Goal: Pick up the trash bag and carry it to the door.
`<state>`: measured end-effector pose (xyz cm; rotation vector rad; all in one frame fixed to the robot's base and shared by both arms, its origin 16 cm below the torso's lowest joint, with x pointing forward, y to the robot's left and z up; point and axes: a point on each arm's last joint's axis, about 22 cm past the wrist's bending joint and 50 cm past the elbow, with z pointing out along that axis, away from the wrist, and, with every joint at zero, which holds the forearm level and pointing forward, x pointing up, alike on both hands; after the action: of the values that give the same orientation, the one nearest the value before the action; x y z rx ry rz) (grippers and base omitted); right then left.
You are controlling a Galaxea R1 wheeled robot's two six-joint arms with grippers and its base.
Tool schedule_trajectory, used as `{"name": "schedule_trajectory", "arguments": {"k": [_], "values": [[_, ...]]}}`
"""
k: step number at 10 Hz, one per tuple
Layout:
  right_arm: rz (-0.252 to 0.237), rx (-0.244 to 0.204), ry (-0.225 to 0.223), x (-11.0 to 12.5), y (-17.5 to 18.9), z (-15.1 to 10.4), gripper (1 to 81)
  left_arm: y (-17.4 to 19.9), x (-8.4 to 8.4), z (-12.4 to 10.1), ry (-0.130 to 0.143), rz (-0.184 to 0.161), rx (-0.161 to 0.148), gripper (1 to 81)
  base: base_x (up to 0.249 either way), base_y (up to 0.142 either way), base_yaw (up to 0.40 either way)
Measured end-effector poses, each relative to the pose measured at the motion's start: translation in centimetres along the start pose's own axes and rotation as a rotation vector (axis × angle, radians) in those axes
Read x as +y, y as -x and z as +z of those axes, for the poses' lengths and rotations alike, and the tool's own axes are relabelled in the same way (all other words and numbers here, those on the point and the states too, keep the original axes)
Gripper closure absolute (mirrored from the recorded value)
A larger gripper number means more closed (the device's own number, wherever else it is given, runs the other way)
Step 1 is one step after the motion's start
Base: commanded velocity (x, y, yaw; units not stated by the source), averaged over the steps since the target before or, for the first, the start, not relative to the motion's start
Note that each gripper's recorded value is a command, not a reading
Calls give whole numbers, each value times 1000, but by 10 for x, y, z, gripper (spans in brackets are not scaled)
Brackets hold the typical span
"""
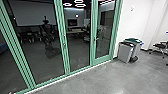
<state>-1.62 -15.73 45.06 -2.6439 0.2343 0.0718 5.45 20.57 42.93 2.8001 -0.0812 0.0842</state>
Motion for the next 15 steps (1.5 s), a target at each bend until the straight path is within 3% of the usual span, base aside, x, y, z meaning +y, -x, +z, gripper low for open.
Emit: {"name": "schedule_trajectory", "arguments": {"k": [7, 15], "values": [[0, 0, 0, 0, 0, 0, 10, 0, 0, 0, 0, 0, 0, 811, 164, -67, 0], [-1, 2, 0, 0, -1, 0, 10, 1, 3, 1, 4, 0, 0, 811, 164, 0, 0]]}}
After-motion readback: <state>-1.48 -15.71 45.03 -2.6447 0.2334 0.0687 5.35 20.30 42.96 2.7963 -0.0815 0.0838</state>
